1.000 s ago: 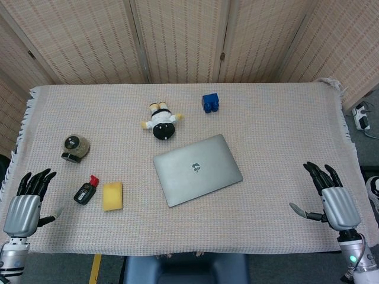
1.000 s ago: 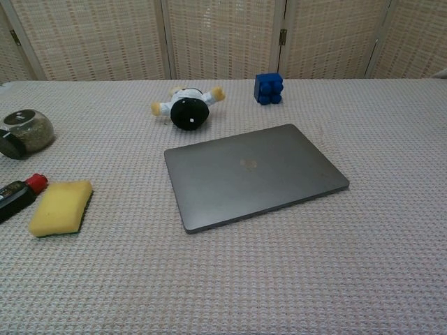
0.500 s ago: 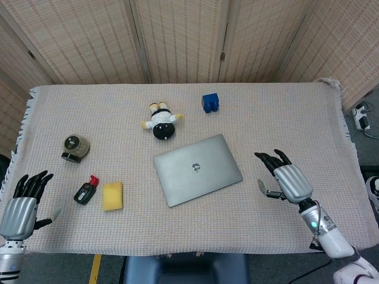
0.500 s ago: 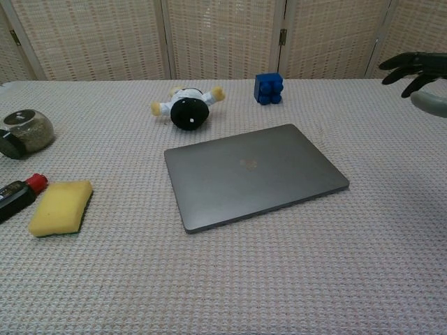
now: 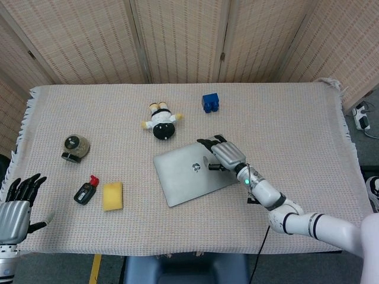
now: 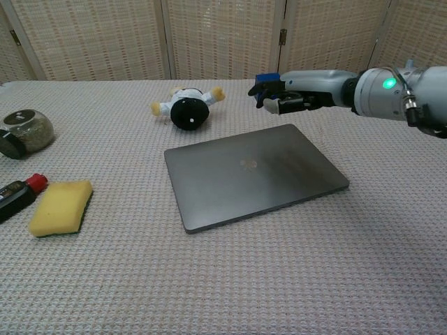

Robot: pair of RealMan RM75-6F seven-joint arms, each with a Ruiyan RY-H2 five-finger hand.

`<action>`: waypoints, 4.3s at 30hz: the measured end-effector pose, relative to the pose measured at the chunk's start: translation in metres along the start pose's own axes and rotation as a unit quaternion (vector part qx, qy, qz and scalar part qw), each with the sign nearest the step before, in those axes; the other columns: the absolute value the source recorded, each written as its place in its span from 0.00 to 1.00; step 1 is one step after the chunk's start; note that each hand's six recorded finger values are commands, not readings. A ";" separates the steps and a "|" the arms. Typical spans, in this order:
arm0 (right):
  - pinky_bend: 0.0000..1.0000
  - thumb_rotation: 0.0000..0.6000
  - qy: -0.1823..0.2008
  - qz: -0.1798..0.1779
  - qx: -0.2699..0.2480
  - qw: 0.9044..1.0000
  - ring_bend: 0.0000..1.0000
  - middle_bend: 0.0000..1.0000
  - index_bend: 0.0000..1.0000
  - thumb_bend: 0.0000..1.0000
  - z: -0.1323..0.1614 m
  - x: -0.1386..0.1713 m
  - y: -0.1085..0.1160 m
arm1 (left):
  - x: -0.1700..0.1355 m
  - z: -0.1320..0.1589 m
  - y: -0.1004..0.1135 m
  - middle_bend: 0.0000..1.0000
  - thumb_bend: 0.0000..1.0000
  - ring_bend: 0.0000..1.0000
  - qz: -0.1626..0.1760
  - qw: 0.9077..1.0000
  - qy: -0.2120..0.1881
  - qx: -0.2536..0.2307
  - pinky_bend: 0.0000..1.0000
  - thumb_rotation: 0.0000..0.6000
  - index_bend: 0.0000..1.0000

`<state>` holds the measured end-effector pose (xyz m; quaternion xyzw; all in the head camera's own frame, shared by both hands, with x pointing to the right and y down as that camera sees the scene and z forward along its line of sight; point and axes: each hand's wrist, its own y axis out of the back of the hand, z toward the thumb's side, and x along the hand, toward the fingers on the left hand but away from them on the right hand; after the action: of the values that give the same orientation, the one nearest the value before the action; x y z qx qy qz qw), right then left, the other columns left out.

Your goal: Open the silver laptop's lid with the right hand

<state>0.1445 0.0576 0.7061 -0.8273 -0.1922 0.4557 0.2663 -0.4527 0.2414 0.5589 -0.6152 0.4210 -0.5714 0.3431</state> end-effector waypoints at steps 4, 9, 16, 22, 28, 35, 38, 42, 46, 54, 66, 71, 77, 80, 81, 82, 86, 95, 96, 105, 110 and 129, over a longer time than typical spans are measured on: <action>0.00 0.02 -0.001 0.020 0.004 1.000 0.14 0.08 0.00 0.44 0.014 -0.029 -0.002 | 0.000 -0.002 0.001 0.11 0.28 0.13 0.000 1.000 0.004 -0.001 0.04 1.00 0.17; 0.00 0.00 0.002 0.028 0.033 0.999 0.16 0.11 0.07 0.43 0.033 -0.058 -0.002 | 0.001 -0.004 -0.001 0.11 0.28 0.13 -0.005 1.000 0.008 0.000 0.04 1.00 0.17; 0.00 0.00 -0.002 0.036 0.073 0.997 0.18 0.14 0.18 0.43 0.049 -0.087 -0.008 | 0.001 -0.010 -0.002 0.11 0.28 0.14 -0.005 1.000 0.017 0.000 0.04 1.00 0.17; 0.00 0.00 -0.021 0.048 0.090 0.995 0.20 0.15 0.19 0.43 0.047 -0.102 -0.018 | 0.000 -0.013 -0.005 0.11 0.28 0.13 -0.009 1.000 0.022 0.001 0.04 1.00 0.17; 0.00 0.00 -0.036 0.061 0.092 0.993 0.21 0.17 0.19 0.43 0.043 -0.112 -0.030 | 0.001 -0.014 -0.005 0.11 0.28 0.13 -0.010 1.000 0.024 0.001 0.04 1.00 0.17; 0.00 0.00 -0.041 0.069 0.095 0.992 0.22 0.18 0.19 0.43 0.040 -0.114 -0.037 | 0.001 -0.013 -0.007 0.11 0.28 0.13 -0.012 1.000 0.022 0.000 0.04 1.00 0.17; 0.00 0.00 -0.041 0.070 0.094 0.992 0.23 0.19 0.19 0.43 0.039 -0.114 -0.037 | 0.000 -0.014 -0.008 0.11 0.28 0.13 -0.012 1.000 0.024 0.000 0.04 1.00 0.17; 0.00 0.00 -0.037 0.071 0.095 0.992 0.25 0.22 0.19 0.43 0.039 -0.112 -0.037 | -0.001 -0.015 -0.008 0.11 0.28 0.14 -0.013 1.000 0.026 0.000 0.04 1.00 0.17; 0.00 0.00 -0.029 0.075 0.101 0.992 0.27 0.23 0.19 0.43 0.039 -0.107 -0.039 | -0.001 -0.016 -0.008 0.11 0.28 0.13 -0.012 1.000 0.026 0.000 0.04 1.00 0.17; 0.00 0.00 -0.009 0.082 0.101 0.991 0.29 0.24 0.19 0.43 0.040 -0.089 -0.041 | 0.001 -0.011 -0.009 0.11 0.28 0.14 -0.013 1.000 0.019 -0.001 0.04 1.00 0.17; 0.00 0.00 0.022 0.098 0.098 0.990 0.30 0.25 0.19 0.43 0.046 -0.050 -0.042 | 0.001 -0.010 -0.008 0.11 0.28 0.14 -0.011 1.000 0.016 -0.002 0.02 1.00 0.17; 0.00 0.00 0.021 0.079 0.097 0.992 0.30 0.23 0.19 0.43 0.039 -0.035 -0.033 | 0.000 -0.010 -0.007 0.11 0.28 0.14 -0.008 1.000 0.015 -0.004 0.02 1.00 0.17; 0.00 0.00 -0.003 0.053 0.089 0.995 0.28 0.21 0.17 0.43 0.008 -0.006 -0.018 | -0.001 -0.009 -0.007 0.11 0.28 0.14 -0.008 1.000 0.013 -0.007 0.03 1.00 0.17; 0.00 0.00 -0.028 0.050 0.086 0.995 0.28 0.21 0.17 0.43 -0.017 0.013 -0.017 | -0.001 -0.007 -0.008 0.11 0.28 0.14 -0.009 1.000 0.010 -0.008 0.03 1.00 0.17; 0.00 0.00 -0.037 0.050 0.083 0.995 0.28 0.21 0.17 0.43 -0.026 0.020 -0.019 | -0.001 -0.006 -0.008 0.11 0.28 0.14 -0.009 1.000 0.008 -0.008 0.03 1.00 0.17; 0.00 0.00 -0.044 0.051 0.080 0.994 0.28 0.21 0.17 0.43 -0.032 0.025 -0.022 | 0.000 -0.006 -0.009 0.11 0.28 0.14 -0.008 1.000 0.007 -0.009 0.02 1.00 0.17; 0.00 0.00 -0.065 0.058 0.064 0.994 0.27 0.21 0.17 0.43 -0.054 0.043 -0.033 | 0.000 -0.003 -0.009 0.11 0.28 0.14 -0.006 1.000 0.002 -0.011 0.02 1.00 0.17; 0.00 0.00 -0.081 0.054 0.040 0.994 0.27 0.21 0.17 0.43 -0.080 0.059 -0.043 | 0.001 0.002 -0.008 0.11 0.28 0.14 -0.004 1.000 -0.004 -0.012 0.03 1.00 0.17; 0.00 0.00 -0.082 0.053 0.038 0.994 0.27 0.21 0.17 0.43 -0.082 0.059 -0.043 | 0.000 0.002 -0.008 0.11 0.28 0.14 -0.005 1.000 -0.003 -0.012 0.03 1.00 0.17; 0.00 0.00 -0.076 0.050 0.024 0.996 0.27 0.20 0.17 0.43 -0.085 0.055 -0.051 | -0.001 0.001 -0.008 0.11 0.28 0.14 -0.007 1.000 -0.001 -0.011 0.02 1.00 0.17; 0.00 0.00 -0.071 0.050 0.025 0.996 0.27 0.20 0.17 0.43 -0.084 0.055 -0.055 | -0.001 0.001 -0.008 0.11 0.28 0.14 -0.007 1.000 0.000 -0.011 0.03 1.00 0.17; 0.00 0.00 -0.086 0.035 0.019 0.995 0.26 0.19 0.17 0.43 -0.099 0.064 -0.056 | -0.001 0.004 -0.009 0.11 0.28 0.14 -0.010 1.000 -0.006 -0.012 0.03 1.00 0.17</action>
<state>0.2574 0.1117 0.7426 -0.7859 -0.1771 0.5379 0.2482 -0.4475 0.2464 0.5664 -0.6266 0.4201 -0.5660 0.3324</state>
